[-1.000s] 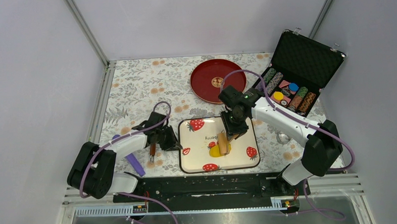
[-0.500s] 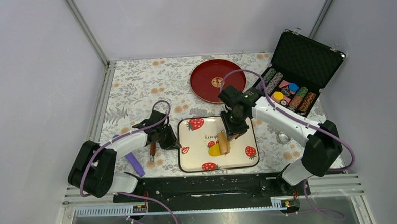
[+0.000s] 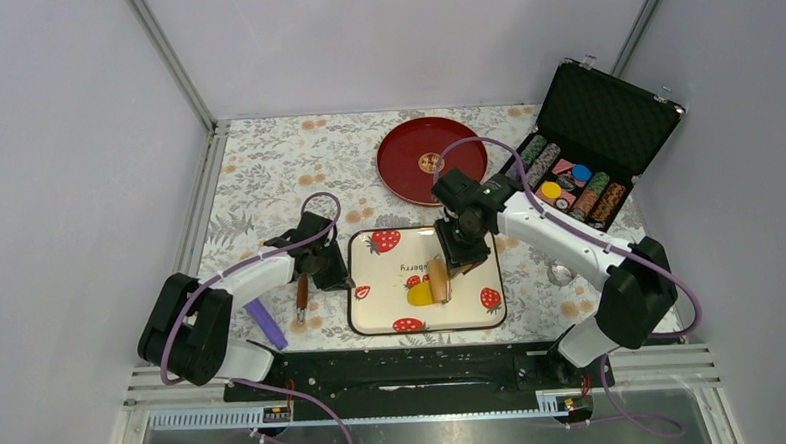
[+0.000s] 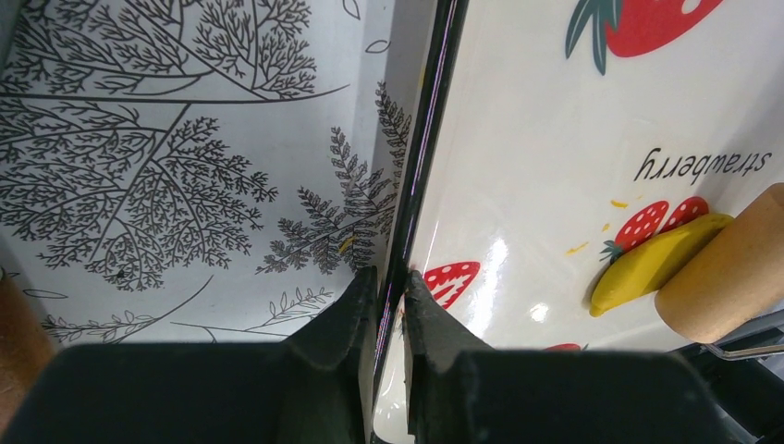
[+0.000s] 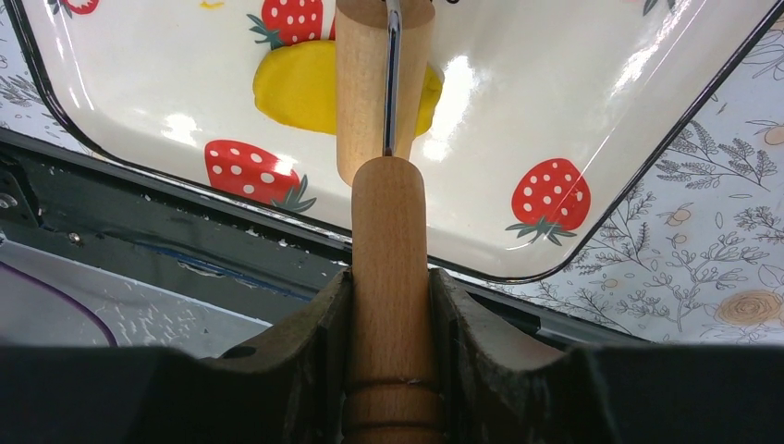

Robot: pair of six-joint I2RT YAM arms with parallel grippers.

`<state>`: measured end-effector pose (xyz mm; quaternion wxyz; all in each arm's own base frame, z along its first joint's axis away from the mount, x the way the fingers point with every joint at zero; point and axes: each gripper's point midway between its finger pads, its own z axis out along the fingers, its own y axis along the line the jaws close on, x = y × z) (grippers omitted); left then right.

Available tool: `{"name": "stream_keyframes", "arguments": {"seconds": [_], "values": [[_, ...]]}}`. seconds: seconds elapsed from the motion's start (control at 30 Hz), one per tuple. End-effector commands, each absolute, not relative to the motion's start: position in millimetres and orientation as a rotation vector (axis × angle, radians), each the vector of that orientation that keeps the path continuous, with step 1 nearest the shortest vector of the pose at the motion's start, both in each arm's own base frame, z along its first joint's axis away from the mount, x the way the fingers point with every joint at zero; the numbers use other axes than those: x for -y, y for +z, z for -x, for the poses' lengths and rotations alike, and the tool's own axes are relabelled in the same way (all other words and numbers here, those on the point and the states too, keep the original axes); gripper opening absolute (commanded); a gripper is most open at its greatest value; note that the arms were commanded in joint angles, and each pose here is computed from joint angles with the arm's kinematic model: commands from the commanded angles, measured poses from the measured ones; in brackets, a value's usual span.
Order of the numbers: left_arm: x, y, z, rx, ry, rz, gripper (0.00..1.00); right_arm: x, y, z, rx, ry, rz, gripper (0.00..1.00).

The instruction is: Roll out the dumpling wrappers from the dough

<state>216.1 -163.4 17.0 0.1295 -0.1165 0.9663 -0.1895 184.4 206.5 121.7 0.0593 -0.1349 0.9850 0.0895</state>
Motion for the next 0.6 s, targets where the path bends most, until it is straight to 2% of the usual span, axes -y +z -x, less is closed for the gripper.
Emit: {"name": "stream_keyframes", "arguments": {"seconds": [0.0, 0.57], "values": [[116, 2, -220, -2.8, -0.218, 0.384, 0.0, -141, 90, -172, -3.112, -0.203, 0.43, 0.0], [99, 1, -219, -2.798, -0.093, 0.421, 0.0, -111, 86, -172, -3.144, -0.312, 0.345, 0.0]]}}
